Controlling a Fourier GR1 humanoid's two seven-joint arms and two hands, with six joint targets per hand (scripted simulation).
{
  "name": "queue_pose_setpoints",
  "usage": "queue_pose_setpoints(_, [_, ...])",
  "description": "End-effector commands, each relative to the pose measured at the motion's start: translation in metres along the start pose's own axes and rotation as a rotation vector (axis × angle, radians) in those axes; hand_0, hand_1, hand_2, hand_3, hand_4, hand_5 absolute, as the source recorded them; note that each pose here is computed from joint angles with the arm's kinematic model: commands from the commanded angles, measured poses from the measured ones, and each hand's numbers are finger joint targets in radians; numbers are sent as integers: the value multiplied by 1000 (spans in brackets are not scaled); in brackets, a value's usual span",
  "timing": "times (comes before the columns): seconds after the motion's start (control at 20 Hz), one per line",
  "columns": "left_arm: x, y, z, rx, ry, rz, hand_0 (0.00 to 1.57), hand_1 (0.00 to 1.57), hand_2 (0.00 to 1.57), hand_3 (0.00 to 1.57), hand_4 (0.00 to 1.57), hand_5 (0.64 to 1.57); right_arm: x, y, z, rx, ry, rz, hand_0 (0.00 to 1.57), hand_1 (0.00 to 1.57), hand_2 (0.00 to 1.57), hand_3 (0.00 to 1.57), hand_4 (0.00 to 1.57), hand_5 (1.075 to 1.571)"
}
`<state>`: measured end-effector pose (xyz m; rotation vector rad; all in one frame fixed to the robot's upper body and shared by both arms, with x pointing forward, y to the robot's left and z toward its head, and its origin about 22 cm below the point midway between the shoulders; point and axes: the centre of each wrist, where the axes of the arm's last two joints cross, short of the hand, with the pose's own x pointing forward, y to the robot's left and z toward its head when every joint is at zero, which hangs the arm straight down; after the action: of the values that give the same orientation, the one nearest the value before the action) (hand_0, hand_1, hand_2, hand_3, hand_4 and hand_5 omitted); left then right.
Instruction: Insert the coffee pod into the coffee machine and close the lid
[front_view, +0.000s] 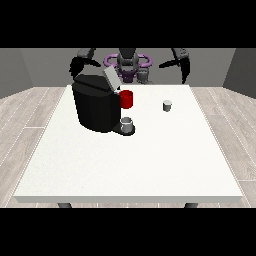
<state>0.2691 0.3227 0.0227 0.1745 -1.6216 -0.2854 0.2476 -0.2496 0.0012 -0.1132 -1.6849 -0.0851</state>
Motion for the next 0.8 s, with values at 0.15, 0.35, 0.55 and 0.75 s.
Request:
queue_pose_setpoints(0.15, [-21,33,-15,-18,94,-57,0,0,0,0,0,1571,8,20,-1,40,-43,-19,0,0,0,0,186,1571])
queue_pose_setpoints(0.35, [-29,26,-34,10,137,-61,0,0,0,0,0,1571,11,25,-7,46,-82,-12,0,0,0,0,233,1571])
queue_pose_setpoints(0.55, [-43,28,-37,8,202,-96,0,0,0,0,0,1571,16,36,-5,47,1,-37,0,0,0,0,259,1571])
queue_pose_setpoints(0.75, [-27,20,-55,-60,225,-178,0,0,0,0,0,1571,7,35,-23,13,-3,-27,0,0,0,0,352,1571])
